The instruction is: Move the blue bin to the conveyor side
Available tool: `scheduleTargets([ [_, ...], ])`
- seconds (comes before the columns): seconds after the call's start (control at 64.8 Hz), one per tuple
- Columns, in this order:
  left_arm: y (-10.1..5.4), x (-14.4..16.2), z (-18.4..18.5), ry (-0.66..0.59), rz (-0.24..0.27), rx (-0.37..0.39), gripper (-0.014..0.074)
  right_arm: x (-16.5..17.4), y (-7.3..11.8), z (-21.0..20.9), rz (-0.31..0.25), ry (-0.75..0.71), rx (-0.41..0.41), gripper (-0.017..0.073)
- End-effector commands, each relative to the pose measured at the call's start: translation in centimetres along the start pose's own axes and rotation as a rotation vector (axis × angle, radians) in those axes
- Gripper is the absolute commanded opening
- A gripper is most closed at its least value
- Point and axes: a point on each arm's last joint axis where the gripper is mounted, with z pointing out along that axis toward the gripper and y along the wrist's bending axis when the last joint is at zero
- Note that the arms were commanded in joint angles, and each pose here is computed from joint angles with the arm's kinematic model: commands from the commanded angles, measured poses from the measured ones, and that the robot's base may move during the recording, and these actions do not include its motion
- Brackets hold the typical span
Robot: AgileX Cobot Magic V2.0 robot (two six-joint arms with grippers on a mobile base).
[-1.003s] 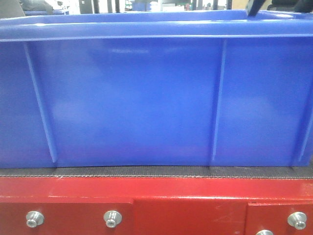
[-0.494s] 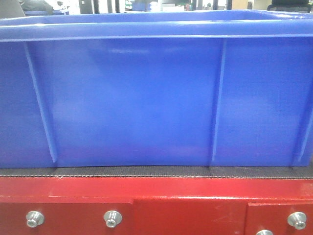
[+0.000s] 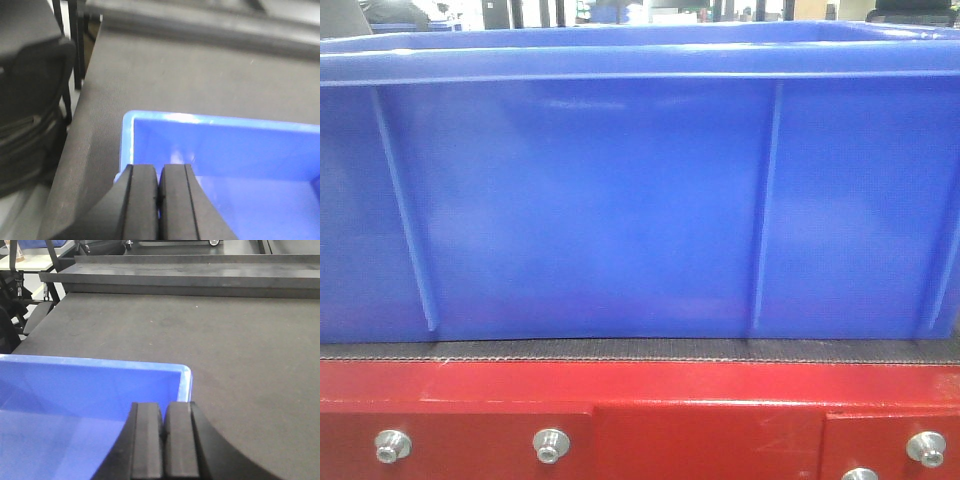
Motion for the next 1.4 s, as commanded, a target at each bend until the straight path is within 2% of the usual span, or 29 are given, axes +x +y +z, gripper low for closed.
scheduleTargets([
  [0.0, 0.1, 0.4, -1.5, -0.076, -0.003, 0.008, -0.0022, 0.6, -0.1, -1.1, -0.023, -0.064, 0.004, -0.0082],
  [0.124, 0.4, 2.7, -2.9, -0.100, -0.004, 0.010, -0.0022, 3.4, -0.4, -2.2, -0.023, -0.078, 0.002, -0.0088],
  [0.232, 1.0, 6.1, -3.8, -0.129, -0.005, 0.012, -0.0022, 6.6, -0.8, -2.8, -0.023, -0.070, 0.003, -0.0088],
  [0.355, 1.7, 10.4, -4.4, -0.196, -0.006, 0.018, -0.0022, 10.1, -1.2, -3.4, -0.028, -0.135, -0.001, -0.0088],
  [0.509, 2.6, 16.1, -5.3, -0.267, -0.007, 0.025, -0.0022, 13.1, -1.5, -5.1, -0.055, -0.310, -0.013, -0.0088],
  [0.602, 3.1, 19.8, -5.8, -0.249, -0.008, 0.021, -0.0022, 15.3, -1.7, -5.9, -0.055, -0.335, -0.017, -0.0088],
  [0.772, 3.7, 23.9, -7.0, -0.277, -0.005, 0.025, -0.0022, 19.3, -2.2, -7.2, -0.055, -0.340, -0.017, -0.0088],
  [0.865, 3.9, 25.0, -7.9, -0.329, 0.016, 0.026, -0.0022, 20.9, -2.3, -8.1, -0.055, -0.357, -0.018, -0.0088],
  [0.973, 4.0, 25.7, -9.0, -0.389, 0.024, 0.033, -0.0022, 22.2, -2.5, -9.0, -0.054, -0.307, -0.010, -0.0088],
  [1.142, 4.0, 25.9, -10.5, -0.480, 0.031, 0.043, -0.0022, 22.6, -2.6, -10.2, -0.053, -0.334, -0.011, -0.0088],
  [1.389, 4.0, 25.9, -10.6, -0.485, 0.031, 0.044, -0.0022, 22.3, -2.5, -10.4, -0.053, -0.369, -0.015, -0.0088],
])
